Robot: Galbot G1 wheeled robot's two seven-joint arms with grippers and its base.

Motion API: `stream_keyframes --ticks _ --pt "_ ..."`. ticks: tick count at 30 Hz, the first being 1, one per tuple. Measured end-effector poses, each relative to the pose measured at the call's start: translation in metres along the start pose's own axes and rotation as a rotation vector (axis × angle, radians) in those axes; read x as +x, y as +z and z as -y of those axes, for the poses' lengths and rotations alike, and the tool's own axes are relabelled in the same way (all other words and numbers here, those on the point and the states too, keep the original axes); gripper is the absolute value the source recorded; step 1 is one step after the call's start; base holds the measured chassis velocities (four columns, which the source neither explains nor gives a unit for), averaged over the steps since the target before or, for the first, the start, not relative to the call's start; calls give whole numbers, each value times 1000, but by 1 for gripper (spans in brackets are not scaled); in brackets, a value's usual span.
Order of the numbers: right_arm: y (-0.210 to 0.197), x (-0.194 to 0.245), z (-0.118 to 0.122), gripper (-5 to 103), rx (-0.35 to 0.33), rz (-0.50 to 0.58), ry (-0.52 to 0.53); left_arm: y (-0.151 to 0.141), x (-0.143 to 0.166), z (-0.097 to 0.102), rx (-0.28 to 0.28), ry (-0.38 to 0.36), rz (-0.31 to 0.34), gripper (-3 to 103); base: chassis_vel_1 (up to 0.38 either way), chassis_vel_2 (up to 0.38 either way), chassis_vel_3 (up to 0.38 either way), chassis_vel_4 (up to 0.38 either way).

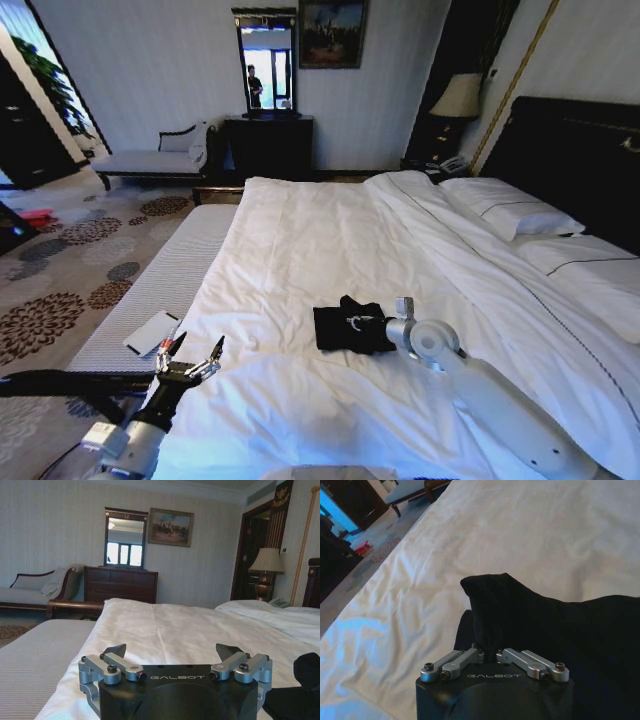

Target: Fold the clothes on the bed.

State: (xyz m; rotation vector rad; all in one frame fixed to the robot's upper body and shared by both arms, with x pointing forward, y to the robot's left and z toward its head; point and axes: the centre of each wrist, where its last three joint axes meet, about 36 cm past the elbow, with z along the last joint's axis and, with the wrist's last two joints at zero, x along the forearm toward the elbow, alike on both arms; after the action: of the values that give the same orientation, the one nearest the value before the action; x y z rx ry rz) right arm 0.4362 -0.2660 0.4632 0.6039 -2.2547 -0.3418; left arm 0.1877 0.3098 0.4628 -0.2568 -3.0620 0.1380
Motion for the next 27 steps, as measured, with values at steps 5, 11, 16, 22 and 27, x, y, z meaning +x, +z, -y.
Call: stream_keyframes --ticks 5,11,16,22,27 --pt "9 -10 2 4 9 -20 6 0 0 0 0 0 0 100 0 0 0 0" --pt "10 -14 3 4 15 -25 10 0 0 0 0 0 0 100 0 0 0 0" --pt "10 -13 1 4 20 -23 5 0 0 0 0 0 0 100 0 0 0 0" --pt "11 -3 -11 10 42 -10 -33 0 0 0 0 0 0 100 0 0 0 0" --pt "10 19 -24 27 85 20 -50 0 0 0 0 0 0 100 0 0 0 0"
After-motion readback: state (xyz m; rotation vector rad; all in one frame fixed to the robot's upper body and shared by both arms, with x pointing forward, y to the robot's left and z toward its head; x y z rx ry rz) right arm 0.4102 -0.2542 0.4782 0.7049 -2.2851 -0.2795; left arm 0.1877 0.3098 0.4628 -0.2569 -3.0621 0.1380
